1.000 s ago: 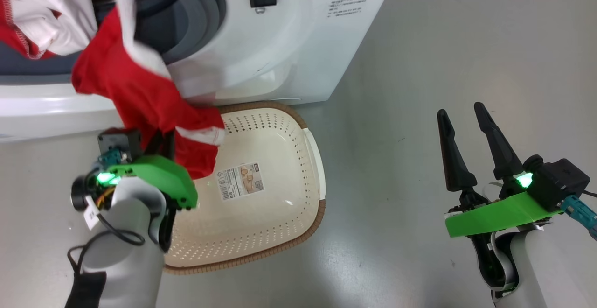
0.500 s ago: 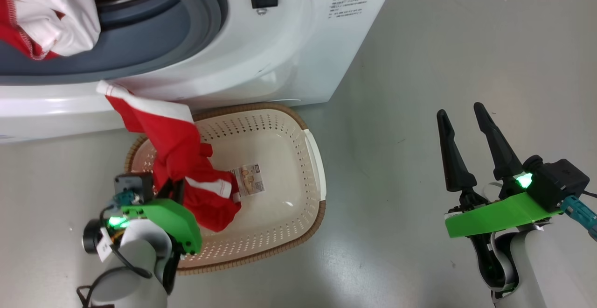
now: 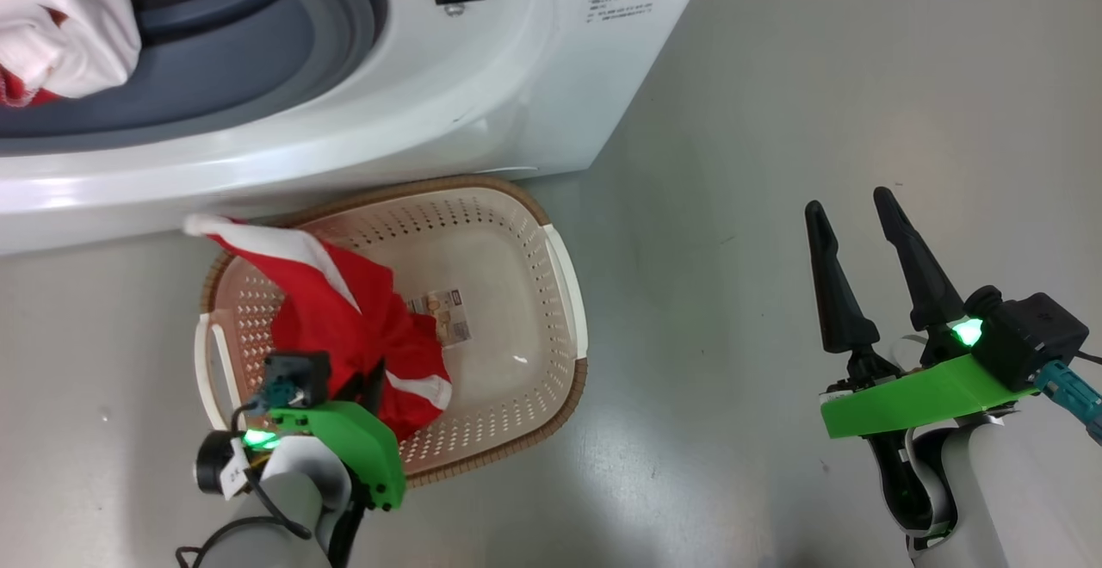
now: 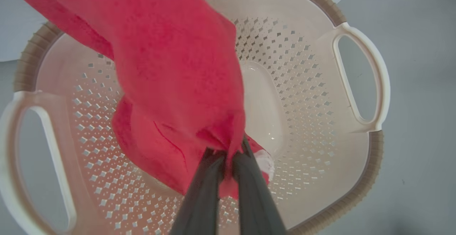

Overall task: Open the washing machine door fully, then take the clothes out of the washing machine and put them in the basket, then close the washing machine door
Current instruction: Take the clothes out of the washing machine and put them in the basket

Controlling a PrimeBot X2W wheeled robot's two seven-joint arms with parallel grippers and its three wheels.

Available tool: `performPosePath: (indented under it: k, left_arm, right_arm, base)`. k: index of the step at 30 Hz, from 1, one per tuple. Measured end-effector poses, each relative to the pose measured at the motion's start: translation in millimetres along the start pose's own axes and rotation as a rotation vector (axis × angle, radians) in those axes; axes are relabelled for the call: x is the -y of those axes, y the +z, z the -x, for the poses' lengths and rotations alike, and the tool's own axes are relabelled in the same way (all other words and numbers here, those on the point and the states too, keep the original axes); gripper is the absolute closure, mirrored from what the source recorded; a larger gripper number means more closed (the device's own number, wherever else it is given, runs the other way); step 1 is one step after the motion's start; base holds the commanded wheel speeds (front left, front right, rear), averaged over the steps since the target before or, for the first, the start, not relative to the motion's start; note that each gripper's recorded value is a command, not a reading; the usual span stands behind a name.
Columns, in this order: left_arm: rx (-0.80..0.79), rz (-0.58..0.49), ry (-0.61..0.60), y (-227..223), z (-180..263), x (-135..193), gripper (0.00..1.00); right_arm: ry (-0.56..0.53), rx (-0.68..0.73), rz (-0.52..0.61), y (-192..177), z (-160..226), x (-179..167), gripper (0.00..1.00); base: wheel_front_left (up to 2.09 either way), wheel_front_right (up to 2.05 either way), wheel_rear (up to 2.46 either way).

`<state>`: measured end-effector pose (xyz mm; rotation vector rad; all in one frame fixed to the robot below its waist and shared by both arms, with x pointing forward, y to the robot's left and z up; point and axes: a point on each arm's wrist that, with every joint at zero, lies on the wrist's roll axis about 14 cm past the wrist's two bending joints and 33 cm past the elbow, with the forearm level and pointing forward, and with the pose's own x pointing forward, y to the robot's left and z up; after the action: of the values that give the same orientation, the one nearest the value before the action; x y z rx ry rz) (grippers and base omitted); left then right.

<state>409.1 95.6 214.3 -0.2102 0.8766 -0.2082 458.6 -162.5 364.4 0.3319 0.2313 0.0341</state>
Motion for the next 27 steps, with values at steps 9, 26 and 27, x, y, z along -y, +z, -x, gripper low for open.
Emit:
performPosePath:
  k: [9,26,27]
  left_arm:
    - [-0.072,0.016,-0.046,-22,-5,13,1.0]
    - [0.007,0.041,-0.02,9,-3,-4,0.0]
    - [0.018,0.04,-0.02,13,-1,-4,0.0]
  right_arm:
    - [-0.014,-0.018,0.01,-8,0,6,0.0]
    - [-0.005,0.002,0.009,1,0,2,0.0]
    - [-0.003,0.005,0.009,2,0,1,0.0]
  base:
    - [0.0,0.0,0.0]
    - [0.0,0.0,0.0]
    - [0.0,0.0,0.0]
